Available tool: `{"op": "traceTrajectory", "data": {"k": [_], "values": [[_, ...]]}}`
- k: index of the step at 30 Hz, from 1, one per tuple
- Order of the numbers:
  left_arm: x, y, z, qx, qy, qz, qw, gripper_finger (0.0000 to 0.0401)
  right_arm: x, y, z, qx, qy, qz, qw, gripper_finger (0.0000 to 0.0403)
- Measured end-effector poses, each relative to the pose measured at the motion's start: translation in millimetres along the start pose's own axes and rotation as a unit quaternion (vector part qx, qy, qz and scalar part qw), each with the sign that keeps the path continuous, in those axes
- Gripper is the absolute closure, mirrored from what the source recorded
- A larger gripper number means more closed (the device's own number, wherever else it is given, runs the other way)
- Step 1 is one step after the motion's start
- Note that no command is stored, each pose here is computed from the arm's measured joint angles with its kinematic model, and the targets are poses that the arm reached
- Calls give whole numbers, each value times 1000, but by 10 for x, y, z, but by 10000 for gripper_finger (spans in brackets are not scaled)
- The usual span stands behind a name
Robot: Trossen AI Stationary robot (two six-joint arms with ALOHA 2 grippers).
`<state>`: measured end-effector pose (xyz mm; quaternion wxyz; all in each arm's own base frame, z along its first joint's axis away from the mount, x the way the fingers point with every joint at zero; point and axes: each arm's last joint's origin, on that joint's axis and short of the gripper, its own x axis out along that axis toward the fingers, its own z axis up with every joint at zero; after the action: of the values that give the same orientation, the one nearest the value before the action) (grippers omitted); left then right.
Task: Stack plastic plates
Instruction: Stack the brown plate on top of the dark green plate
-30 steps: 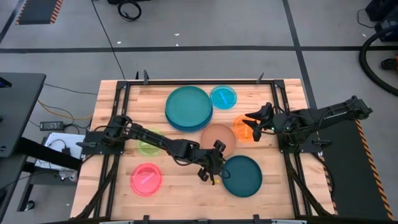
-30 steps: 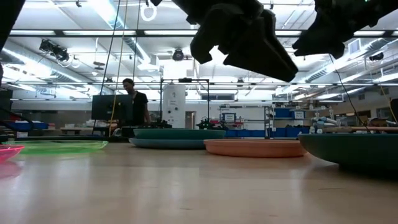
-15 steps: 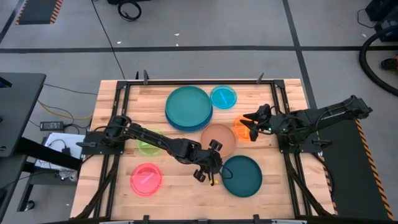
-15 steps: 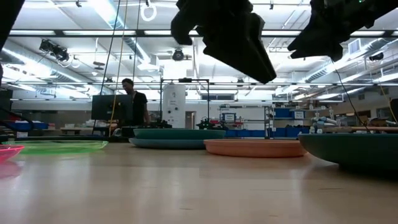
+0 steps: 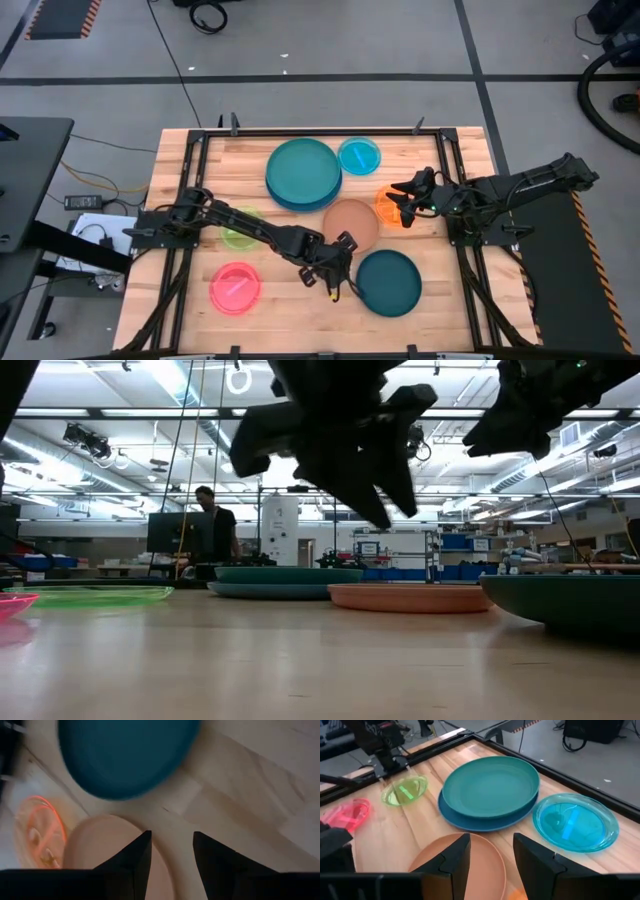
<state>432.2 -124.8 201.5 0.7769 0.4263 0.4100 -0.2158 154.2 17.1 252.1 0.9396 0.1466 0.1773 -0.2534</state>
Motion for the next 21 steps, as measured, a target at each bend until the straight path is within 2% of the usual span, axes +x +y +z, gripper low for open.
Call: {"op": "traceTrajectory", "data": {"k": [4,10,15,18,21], "values": [[17,58,38,0,-32,18,999,248,0,4,7,-6,-3,1,1000,243],[34,69,120,21,-127,-23,991,248,-28,-11,21,11,-8,6,1000,243],[32,58,129,31,-160,-52,985,248,-120,-61,72,29,-29,15,999,243],[96,14,78,57,-197,-73,976,248,-143,-74,84,33,-34,18,999,243],[177,-16,42,76,-223,-51,970,248,-130,-70,80,19,-36,8,999,243]]}}
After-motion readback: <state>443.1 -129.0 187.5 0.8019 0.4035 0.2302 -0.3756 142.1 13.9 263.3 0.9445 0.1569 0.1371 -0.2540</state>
